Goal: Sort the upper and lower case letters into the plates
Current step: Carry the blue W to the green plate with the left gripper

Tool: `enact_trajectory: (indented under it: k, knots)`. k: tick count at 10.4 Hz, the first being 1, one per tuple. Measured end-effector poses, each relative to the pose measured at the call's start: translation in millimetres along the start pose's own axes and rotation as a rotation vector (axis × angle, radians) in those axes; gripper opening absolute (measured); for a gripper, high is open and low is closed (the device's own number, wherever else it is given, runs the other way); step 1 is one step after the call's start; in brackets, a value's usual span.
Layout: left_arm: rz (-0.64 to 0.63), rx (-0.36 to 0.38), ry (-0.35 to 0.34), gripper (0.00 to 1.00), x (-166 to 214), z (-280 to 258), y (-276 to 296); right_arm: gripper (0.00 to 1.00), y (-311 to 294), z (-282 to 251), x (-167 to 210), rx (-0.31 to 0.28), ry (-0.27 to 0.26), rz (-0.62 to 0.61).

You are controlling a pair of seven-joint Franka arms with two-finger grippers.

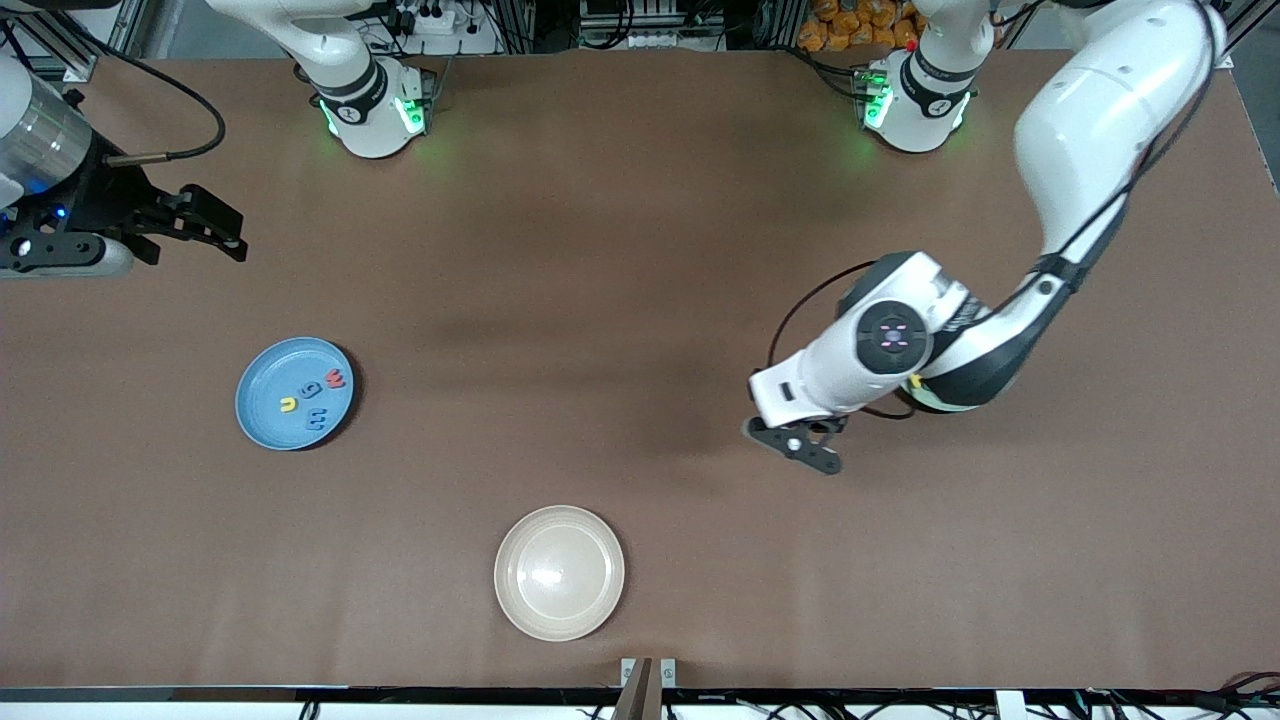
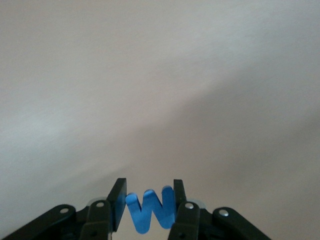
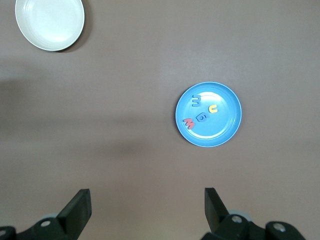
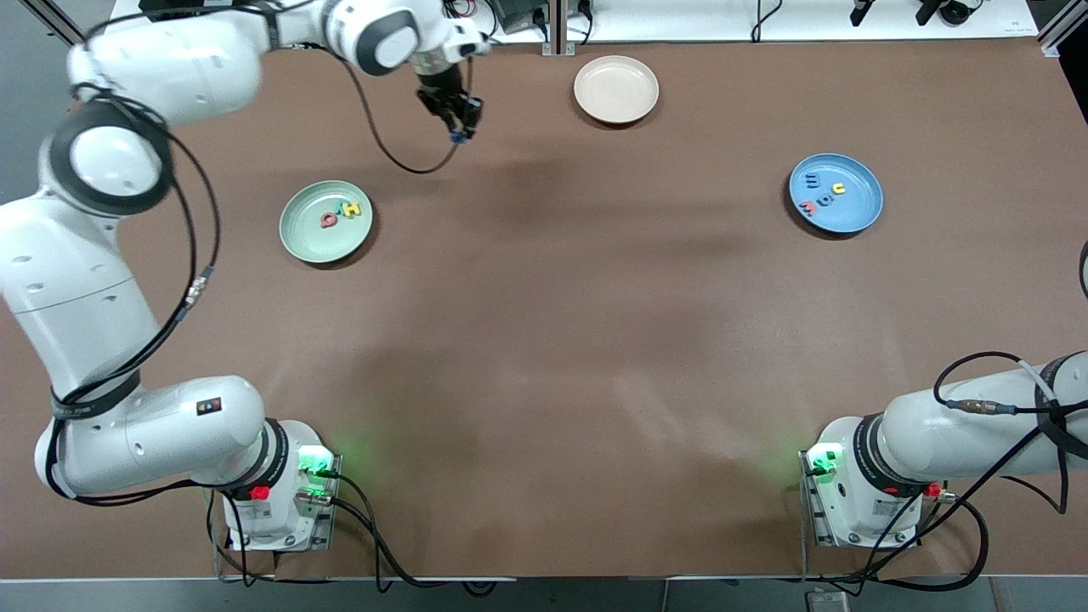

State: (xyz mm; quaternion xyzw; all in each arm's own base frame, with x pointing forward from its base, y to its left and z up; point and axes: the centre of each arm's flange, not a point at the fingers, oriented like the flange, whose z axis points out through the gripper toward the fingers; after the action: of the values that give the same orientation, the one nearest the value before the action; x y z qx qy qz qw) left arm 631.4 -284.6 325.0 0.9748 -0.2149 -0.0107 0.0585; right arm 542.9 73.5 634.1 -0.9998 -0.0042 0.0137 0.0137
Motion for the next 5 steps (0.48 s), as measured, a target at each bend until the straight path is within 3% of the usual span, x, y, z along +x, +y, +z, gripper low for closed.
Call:
enact_trajectory:
  k: [5]
  knots:
    - [-0.117,0.108,-0.099,0.42,-53.1,-1.3,-103.2,1.00,-2.3,-0.5,0.0,0.000,0.001,-0.004]
